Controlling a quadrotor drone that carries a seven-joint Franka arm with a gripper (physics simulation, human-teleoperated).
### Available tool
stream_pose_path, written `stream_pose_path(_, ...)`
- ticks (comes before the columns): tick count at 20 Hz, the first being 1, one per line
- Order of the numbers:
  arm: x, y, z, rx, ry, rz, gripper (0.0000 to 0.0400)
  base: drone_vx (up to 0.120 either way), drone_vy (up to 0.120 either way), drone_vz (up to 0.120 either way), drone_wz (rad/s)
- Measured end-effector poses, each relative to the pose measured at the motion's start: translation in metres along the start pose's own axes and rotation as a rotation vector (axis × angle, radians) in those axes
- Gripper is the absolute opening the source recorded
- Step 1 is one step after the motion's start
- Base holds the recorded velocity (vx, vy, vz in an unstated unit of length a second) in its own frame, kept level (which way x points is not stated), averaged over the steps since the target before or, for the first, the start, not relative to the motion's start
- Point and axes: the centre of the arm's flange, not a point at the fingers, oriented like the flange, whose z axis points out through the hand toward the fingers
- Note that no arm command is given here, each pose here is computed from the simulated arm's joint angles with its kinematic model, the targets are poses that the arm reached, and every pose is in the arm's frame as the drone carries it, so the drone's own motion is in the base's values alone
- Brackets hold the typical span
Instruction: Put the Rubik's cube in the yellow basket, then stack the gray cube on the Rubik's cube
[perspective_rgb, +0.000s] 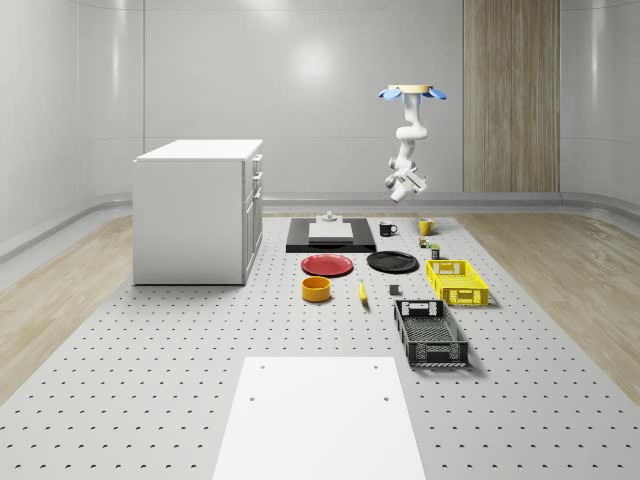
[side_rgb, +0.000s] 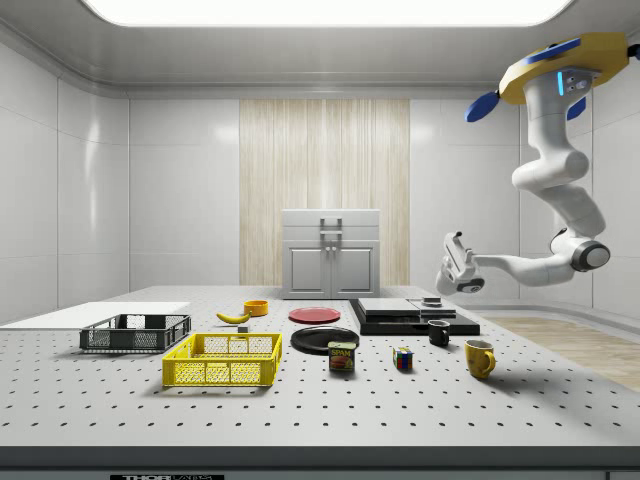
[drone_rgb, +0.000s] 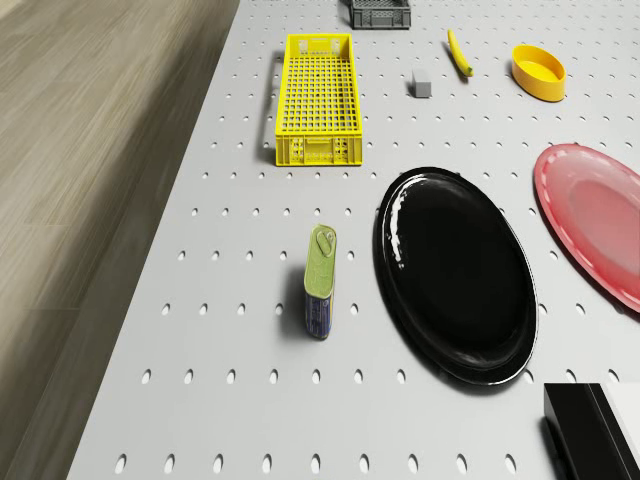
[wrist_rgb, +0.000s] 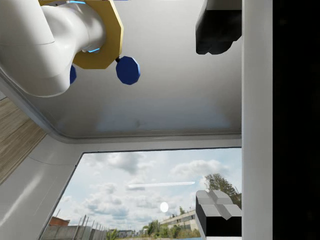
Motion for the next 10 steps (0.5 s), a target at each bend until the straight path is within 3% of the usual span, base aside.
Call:
stream_pose_path(2, -0.021, -0.021, 0.005, -0.212, 0.212, -0.007, 0.0400, 0.120, 0.000, 0.000, 0.000)
stream_pose_path(6, -0.059, -0.058, 0.045, -0.697, 0.694, -0.021, 0.0400, 0.120, 0.000, -0.120, 0.000)
stream_pose_path(8, -0.068, -0.066, 0.073, -0.917, 0.913, -0.028, 0.0400, 0.120, 0.000, -0.120, 0.000)
stream_pose_path(10, -0.071, -0.068, 0.098, -1.097, 1.092, -0.034, 0.0400, 0.120, 0.000, -0.120, 0.000)
